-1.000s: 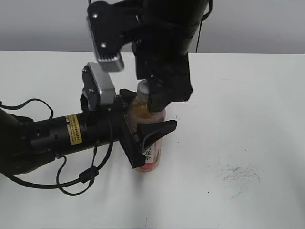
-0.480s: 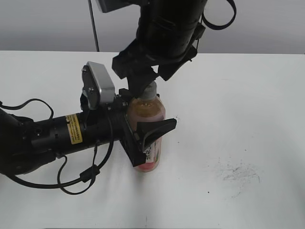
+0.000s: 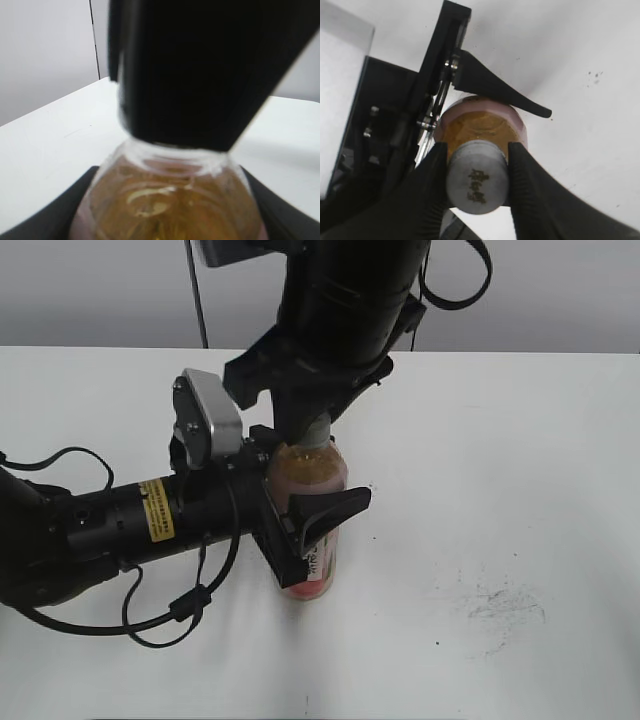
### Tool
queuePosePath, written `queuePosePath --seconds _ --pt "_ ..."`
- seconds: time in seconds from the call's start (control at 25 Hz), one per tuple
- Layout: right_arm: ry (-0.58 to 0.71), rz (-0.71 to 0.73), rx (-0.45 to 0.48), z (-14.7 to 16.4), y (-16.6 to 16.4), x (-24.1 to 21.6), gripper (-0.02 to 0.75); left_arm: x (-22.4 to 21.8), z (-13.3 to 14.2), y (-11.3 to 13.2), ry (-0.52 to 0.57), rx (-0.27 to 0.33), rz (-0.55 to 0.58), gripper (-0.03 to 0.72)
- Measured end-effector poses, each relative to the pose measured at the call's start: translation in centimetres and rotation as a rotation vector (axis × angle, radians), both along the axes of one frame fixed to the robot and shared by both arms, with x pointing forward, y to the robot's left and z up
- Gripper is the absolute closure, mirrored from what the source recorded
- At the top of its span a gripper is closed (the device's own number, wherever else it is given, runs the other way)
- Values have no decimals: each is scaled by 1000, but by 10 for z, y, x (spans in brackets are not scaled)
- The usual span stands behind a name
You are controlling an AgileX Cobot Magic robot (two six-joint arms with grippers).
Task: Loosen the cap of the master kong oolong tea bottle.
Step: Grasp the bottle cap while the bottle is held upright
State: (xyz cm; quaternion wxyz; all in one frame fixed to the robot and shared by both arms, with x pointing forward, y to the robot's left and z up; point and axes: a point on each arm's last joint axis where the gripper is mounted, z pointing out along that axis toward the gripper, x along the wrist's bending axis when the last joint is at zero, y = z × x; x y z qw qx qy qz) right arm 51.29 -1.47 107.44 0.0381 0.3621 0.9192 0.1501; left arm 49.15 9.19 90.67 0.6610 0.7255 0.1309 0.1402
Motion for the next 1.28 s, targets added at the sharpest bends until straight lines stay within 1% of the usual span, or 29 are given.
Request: queuePosePath --seconds 0.08,0.2,0.48,0.72,0.84,0.88,0.96,1.08,1.16,1.2,1.28 --pt "-30 119 -22 0 0 0 461 0 0 0 -1 0 1 243" --pt "-101 403 -71 0 0 0 462 0 0 0 -1 0 1 243" --pt "-288 1131 -193 0 1 -2 462 0 0 0 -9 4 -3 243" --pt "-488 1841 -292 0 6 -7 462 -1 0 0 -17 6 -4 243" --pt "-566 2108 -338 0 8 -9 462 0 0 0 -20 6 -6 243" --pt "-584 2171 -349 0 9 -9 462 -1 0 0 -20 5 -6 243" --pt "-614 2267 -367 0 9 -9 462 -1 0 1 -19 5 -6 243" --pt "-622 2290 -372 0 9 -9 462 -1 0 1 -18 5 -6 243" --pt "-603 2227 -359 0 9 -9 451 -1 0 1 -17 4 -6 243" --pt "-594 2164 -343 1 10 -9 419 0 0 1 -15 3 -3 243" --pt "-582 1999 -250 2 16 -14 322 1 0 2 -1 -3 15 243"
